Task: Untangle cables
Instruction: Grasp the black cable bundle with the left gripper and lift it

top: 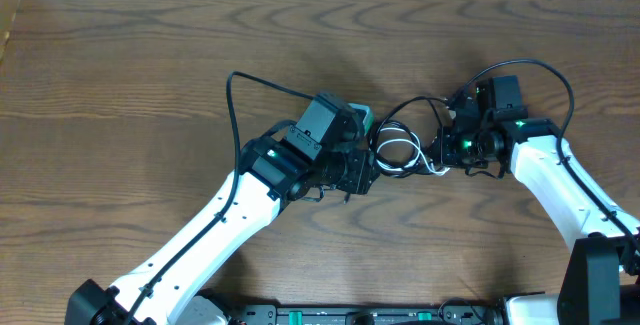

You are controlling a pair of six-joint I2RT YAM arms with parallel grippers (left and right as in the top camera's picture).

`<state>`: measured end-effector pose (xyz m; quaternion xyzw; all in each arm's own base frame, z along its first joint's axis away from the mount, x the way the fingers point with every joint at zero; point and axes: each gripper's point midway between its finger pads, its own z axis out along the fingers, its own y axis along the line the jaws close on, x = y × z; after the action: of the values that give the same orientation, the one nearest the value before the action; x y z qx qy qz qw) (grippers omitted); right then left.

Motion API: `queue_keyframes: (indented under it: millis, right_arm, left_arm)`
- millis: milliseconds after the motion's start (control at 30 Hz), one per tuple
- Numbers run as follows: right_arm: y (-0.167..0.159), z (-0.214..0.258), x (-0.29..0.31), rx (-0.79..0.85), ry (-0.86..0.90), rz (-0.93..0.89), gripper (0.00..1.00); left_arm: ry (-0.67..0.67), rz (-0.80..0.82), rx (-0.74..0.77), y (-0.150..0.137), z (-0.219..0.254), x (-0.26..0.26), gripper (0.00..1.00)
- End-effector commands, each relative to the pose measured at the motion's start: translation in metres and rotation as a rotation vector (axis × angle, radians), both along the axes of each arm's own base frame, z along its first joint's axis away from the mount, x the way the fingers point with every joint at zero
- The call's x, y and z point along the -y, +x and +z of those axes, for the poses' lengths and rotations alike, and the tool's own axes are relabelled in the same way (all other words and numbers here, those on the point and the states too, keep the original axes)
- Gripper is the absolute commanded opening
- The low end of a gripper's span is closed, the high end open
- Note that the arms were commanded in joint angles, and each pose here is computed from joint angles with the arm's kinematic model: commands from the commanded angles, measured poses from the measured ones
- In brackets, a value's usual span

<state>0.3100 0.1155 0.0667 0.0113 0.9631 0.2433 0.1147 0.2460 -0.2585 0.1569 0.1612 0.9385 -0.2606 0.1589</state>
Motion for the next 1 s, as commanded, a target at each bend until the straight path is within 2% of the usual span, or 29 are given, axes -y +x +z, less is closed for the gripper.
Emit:
queue_keyframes:
  millis: [0, 167, 433, 733, 900, 967]
  right_arm:
    - [0.001, 0.008, -0.012, -0.007, 0.068, 0.015, 0.01]
    - [0.000, 0.009, -0.014, -0.011, 0.082, 0.020, 0.01]
    - [-0.004, 0.008, -0.013, -0.026, 0.079, 0.019, 0.01]
    - [-0.005, 0.007, -0.013, -0.034, 0.078, 0.019, 0.01]
    - [-0.006, 0.007, -0.013, -0.038, 0.078, 0.018, 0.01]
    - [-0.006, 0.007, -0.013, -0.038, 0.078, 0.018, 0.01]
  left_arm:
    - [0.095, 0.034, -0.007, 0.004, -0.023, -0.013, 0.57]
    - [0.131, 0.034, -0.057, 0.009, -0.054, -0.009, 0.57]
    - [0.108, 0.072, -0.057, 0.042, -0.098, 0.013, 0.57]
    - [0.145, 0.182, -0.041, 0.077, -0.138, 0.002, 0.56]
    - [0.126, 0.216, -0.066, 0.080, -0.150, 0.008, 0.51]
    - [0.137, 0.219, -0.081, 0.078, -0.157, 0.006, 0.45]
